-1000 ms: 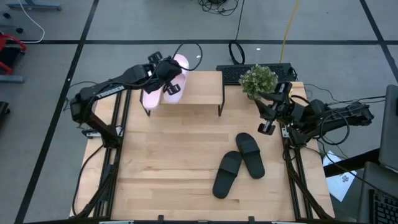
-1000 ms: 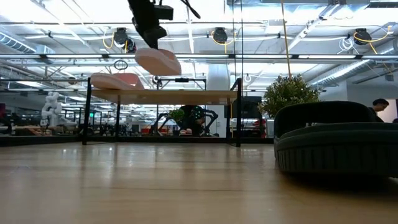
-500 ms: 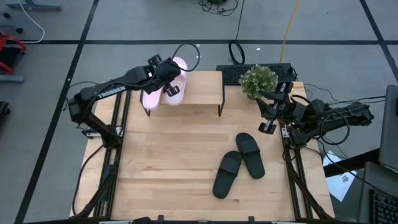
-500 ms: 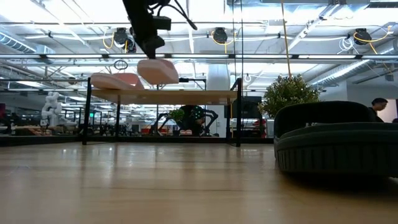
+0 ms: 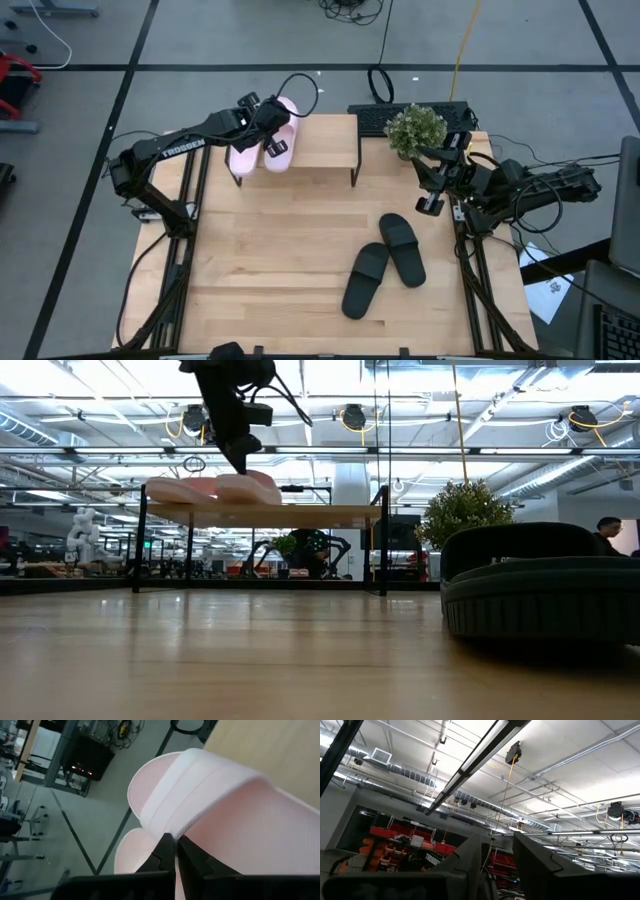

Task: Pick and place slides into the shelf
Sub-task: Put the pink slipper on the shelf

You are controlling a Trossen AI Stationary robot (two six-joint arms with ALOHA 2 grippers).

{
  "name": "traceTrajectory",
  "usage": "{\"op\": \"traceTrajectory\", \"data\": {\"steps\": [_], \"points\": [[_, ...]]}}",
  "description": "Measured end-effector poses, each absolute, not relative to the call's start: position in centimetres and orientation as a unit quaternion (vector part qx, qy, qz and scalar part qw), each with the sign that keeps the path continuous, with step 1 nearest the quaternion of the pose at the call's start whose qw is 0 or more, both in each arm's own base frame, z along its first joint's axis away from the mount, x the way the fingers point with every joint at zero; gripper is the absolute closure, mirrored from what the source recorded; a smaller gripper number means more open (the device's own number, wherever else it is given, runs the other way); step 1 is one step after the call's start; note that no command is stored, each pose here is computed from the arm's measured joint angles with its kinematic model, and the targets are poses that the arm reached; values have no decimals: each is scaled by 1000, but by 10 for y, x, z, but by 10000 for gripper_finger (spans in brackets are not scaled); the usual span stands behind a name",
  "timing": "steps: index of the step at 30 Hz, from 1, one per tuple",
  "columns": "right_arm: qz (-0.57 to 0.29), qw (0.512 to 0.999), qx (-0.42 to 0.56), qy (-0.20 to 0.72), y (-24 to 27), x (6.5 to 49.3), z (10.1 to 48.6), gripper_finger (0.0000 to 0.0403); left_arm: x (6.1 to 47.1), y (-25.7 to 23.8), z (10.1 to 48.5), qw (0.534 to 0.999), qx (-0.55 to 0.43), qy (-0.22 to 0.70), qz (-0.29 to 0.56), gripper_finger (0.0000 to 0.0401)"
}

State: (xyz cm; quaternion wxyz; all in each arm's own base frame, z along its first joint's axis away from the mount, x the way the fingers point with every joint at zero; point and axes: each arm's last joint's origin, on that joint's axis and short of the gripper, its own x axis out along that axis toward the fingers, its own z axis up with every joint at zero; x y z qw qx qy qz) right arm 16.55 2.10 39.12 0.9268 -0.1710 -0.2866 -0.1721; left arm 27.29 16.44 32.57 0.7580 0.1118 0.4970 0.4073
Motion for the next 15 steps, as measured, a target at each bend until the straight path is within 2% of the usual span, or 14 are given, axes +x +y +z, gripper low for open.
{"op": "traceTrajectory", "data": {"steps": [15], "points": [[-173, 927, -171, -286, 21, 166, 391, 298, 268, 168, 309, 749, 103, 519, 398, 401]]}}
